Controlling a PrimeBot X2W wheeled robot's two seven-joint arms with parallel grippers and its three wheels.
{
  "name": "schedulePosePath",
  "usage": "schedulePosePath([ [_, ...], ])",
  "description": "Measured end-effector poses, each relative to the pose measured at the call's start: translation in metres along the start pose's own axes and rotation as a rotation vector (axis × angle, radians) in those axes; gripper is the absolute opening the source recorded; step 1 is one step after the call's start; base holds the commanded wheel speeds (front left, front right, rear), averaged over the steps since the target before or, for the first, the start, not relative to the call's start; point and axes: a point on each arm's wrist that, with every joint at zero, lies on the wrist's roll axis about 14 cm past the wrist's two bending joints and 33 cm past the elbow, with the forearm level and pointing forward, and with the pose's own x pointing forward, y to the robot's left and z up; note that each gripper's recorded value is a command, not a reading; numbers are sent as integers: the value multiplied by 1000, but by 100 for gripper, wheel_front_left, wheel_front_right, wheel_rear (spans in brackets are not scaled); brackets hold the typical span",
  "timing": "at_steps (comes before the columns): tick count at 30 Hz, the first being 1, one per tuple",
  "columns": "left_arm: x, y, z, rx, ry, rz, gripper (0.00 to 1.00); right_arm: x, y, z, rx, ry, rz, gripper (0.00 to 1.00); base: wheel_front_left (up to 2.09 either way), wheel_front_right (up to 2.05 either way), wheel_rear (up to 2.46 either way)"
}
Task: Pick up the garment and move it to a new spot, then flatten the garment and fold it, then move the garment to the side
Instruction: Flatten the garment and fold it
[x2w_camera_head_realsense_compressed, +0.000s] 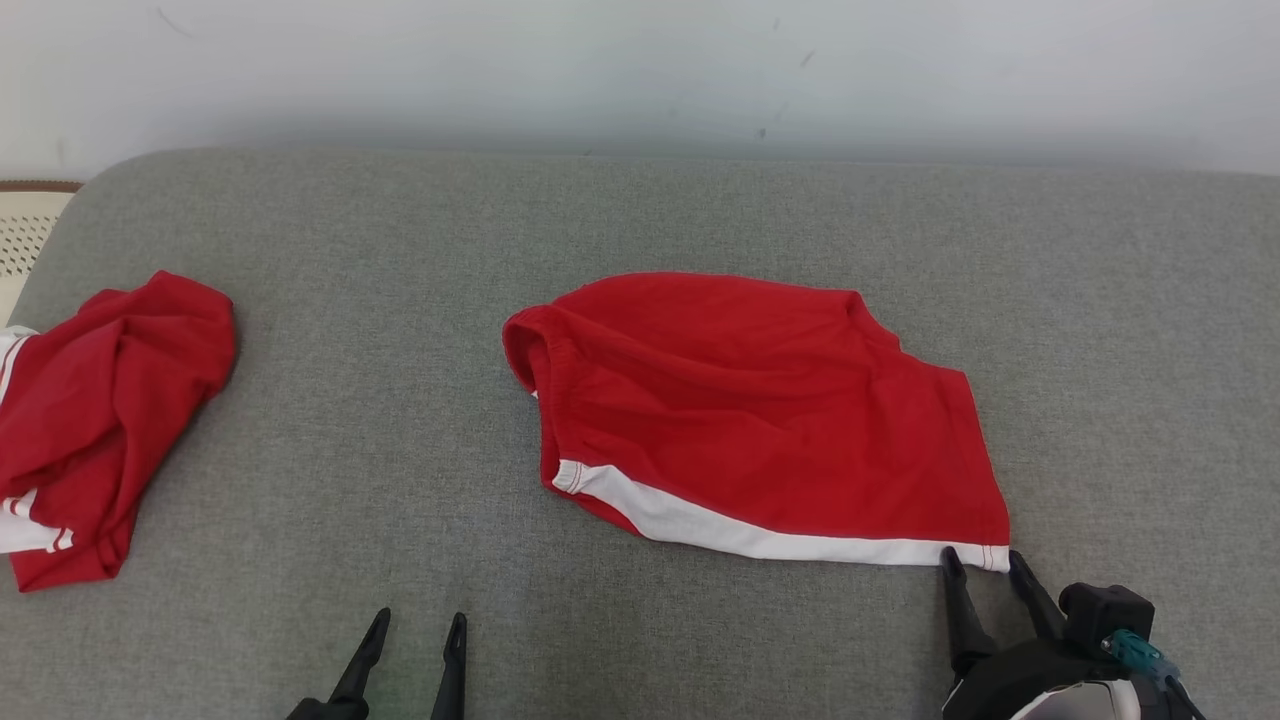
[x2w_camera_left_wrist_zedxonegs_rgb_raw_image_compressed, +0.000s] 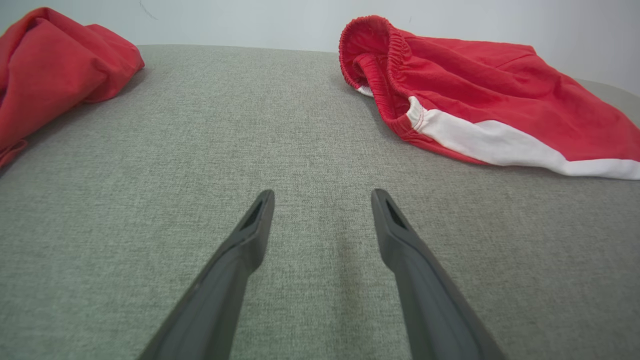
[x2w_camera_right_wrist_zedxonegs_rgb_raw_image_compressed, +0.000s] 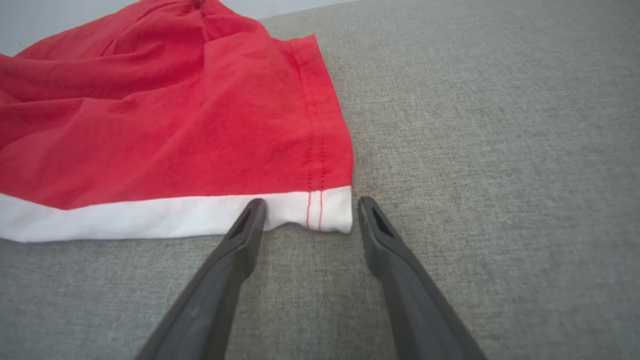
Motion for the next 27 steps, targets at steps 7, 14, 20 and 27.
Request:
schedulePosePath([
  [7, 0, 0, -1, 1, 2, -2, 100, 1, 0, -2, 2, 7, 2, 69, 0, 0, 0],
  [14, 0, 0, 0, 2, 1, 0, 100, 1, 3, 0, -1, 0, 11, 1, 0, 0, 0],
  [20, 3, -13, 11, -3, -35, -54, 100, -5, 1, -1, -1, -2, 5, 0, 0, 0, 0],
  [27, 17, -52, 30, -25, -92, -199, 100, -15, -7, -4, -12, 3, -9, 0, 0, 0, 0],
])
